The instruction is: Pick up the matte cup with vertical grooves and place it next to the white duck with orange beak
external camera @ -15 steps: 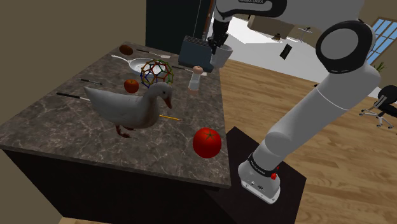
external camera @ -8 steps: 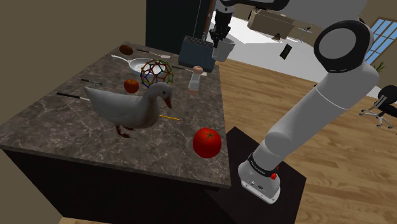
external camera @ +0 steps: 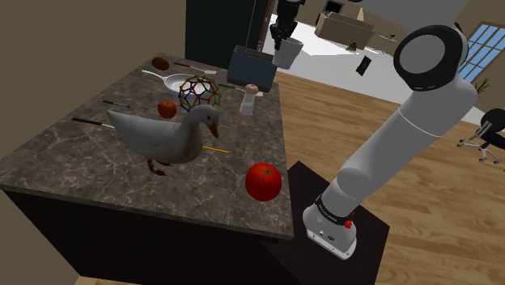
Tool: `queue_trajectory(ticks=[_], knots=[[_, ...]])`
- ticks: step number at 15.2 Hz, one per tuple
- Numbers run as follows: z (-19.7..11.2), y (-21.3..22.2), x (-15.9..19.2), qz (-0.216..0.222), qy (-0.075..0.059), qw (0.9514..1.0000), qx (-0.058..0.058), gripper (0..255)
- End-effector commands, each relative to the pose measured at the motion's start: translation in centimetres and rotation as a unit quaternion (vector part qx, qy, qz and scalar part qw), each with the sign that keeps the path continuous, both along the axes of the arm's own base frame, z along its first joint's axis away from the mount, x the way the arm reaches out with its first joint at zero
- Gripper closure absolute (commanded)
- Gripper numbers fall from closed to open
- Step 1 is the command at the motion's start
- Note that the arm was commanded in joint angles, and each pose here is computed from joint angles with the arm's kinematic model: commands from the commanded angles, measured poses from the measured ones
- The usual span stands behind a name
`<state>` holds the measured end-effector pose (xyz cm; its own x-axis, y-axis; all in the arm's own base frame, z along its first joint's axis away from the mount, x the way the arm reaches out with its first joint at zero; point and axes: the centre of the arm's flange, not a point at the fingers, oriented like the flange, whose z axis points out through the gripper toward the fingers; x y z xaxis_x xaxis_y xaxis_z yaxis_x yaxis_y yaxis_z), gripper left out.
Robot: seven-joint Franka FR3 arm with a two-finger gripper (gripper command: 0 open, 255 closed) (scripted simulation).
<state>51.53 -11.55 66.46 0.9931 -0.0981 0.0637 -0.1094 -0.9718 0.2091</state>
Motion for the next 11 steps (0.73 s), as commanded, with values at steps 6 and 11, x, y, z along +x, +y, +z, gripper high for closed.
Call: queue_trajectory(ticks=[6,11], knots=[[3.7,0.1,-0.2,0.000,0.000,1.0000,0.000,255],[5.6,1.3,-0.7,0.000,0.000,1.0000,0.000,255]])
